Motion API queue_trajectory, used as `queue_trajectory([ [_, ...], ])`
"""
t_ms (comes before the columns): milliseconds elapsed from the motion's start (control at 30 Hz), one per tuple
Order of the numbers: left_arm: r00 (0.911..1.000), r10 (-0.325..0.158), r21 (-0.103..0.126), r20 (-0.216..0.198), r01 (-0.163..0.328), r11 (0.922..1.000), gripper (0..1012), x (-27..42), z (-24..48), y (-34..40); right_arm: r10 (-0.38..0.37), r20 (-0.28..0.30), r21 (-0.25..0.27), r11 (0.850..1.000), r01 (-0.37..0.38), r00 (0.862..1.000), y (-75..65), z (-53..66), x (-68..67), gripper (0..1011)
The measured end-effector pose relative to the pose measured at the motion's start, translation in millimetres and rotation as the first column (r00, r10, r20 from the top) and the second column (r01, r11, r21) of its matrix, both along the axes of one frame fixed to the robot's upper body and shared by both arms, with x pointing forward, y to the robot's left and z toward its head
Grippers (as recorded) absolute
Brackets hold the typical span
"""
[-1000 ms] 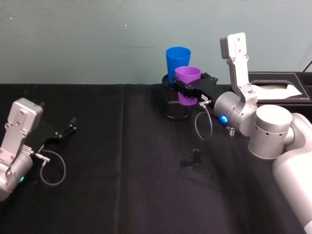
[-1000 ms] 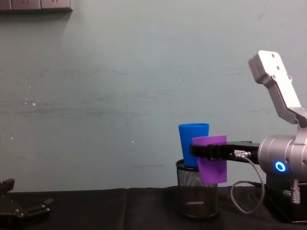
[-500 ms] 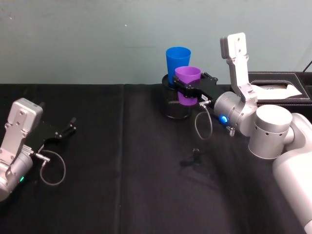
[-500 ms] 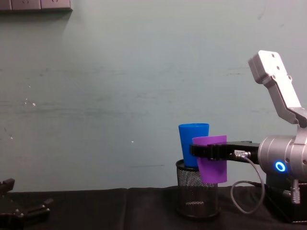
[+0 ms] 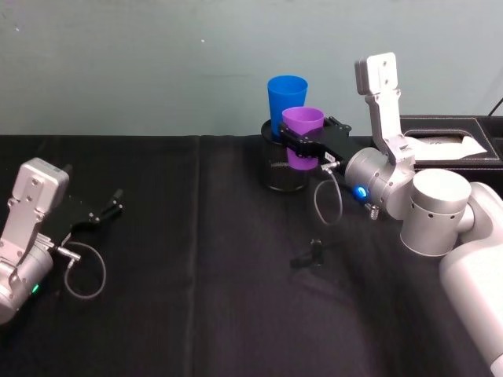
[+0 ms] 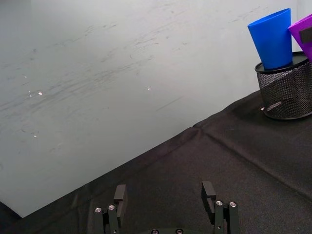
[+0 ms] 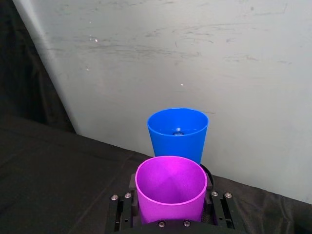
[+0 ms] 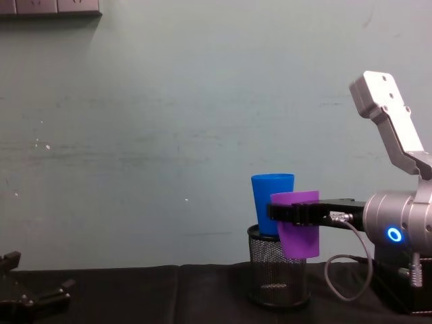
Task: Pick up one cup with a gripper and tap it against the other cup.
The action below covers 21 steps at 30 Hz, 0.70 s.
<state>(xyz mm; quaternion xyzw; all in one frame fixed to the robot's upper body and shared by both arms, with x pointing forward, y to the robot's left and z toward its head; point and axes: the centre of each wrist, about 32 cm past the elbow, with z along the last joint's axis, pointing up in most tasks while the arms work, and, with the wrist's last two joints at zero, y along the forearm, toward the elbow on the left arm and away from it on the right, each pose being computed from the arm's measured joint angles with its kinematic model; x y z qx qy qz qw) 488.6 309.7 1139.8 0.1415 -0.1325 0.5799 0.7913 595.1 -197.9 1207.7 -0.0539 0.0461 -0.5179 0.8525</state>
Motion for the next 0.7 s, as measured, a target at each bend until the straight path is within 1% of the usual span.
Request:
queue_trajectory([
  [700, 1.0, 0.0, 0.0, 0.0, 0.0, 1.0, 1000, 0.0, 0.0, 0.0, 0.0, 0.0, 0.0, 1.0, 0.0, 1.0, 0.0, 0.0, 0.0, 722],
])
